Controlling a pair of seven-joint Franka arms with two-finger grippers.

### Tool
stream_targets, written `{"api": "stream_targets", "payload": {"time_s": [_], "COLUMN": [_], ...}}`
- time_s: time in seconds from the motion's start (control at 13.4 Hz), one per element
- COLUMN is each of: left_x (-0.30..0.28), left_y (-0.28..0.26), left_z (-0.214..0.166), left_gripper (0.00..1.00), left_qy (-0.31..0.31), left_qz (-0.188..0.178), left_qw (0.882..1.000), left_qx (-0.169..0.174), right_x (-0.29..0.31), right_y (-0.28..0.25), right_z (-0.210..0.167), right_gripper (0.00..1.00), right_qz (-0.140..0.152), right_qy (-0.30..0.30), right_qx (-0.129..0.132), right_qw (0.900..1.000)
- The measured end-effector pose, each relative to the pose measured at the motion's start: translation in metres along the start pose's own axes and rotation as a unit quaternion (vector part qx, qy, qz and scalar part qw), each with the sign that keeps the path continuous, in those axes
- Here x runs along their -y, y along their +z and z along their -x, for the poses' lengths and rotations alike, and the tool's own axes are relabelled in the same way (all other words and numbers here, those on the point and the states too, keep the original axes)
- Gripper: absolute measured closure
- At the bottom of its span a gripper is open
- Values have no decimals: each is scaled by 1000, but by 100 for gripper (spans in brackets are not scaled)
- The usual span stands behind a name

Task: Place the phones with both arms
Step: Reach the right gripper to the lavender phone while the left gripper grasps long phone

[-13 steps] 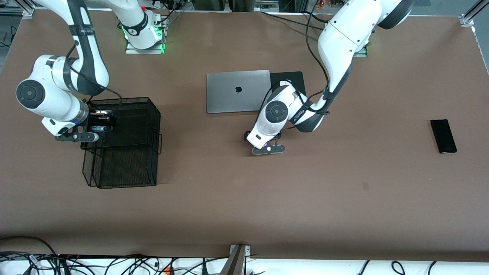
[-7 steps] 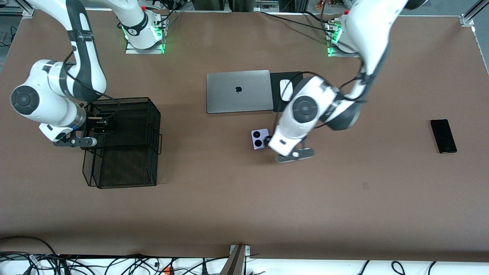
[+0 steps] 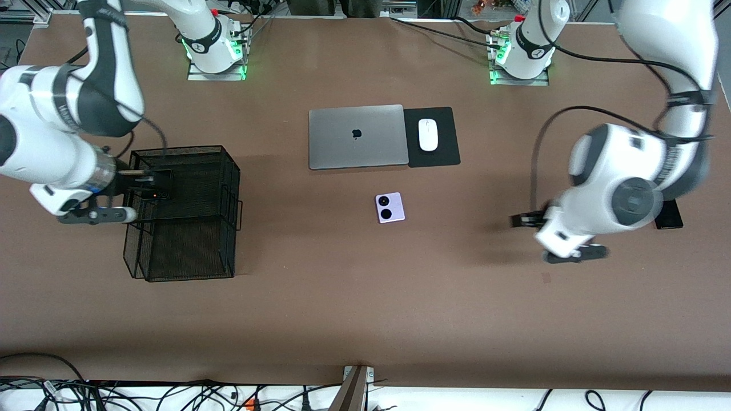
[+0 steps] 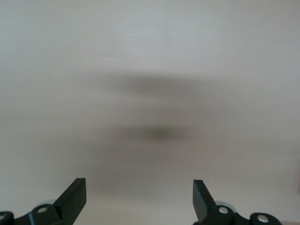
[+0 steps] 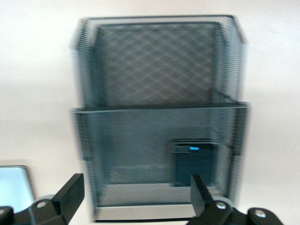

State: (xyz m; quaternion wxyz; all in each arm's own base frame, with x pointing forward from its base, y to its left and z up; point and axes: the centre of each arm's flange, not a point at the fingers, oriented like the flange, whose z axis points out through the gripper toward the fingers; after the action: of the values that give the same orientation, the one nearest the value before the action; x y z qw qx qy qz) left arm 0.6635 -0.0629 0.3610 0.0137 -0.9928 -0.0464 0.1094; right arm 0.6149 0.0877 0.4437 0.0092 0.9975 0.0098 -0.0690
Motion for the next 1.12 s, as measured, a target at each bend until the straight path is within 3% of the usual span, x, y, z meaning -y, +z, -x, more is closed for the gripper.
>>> {"api": "stream_targets", "payload": {"time_s": [0.37,0.67,0.9,1.12], "left_x": [182,297,387,437], "left_y": [17,45,91,148], "left_z": [-8,-3,9,18], "left_gripper": [0,0,0,0], "left_qy": [62,84,89,67], "left_qz": [-24,-20,-3,11], "left_qw": [998,996,996,997], "left_qx": [15,0,-26,-48], "right_x": [182,316,396,444], "right_y": [16,45,89,129], "right_z": [12,20,40,59], "right_gripper": [0,0,0,0], "right_qz": [5,13,9,-7], "right_qy": [62,92,63,25], "right_qx": [-17,-67,-104,-121], "right_qw": [998,993,993,992]}}
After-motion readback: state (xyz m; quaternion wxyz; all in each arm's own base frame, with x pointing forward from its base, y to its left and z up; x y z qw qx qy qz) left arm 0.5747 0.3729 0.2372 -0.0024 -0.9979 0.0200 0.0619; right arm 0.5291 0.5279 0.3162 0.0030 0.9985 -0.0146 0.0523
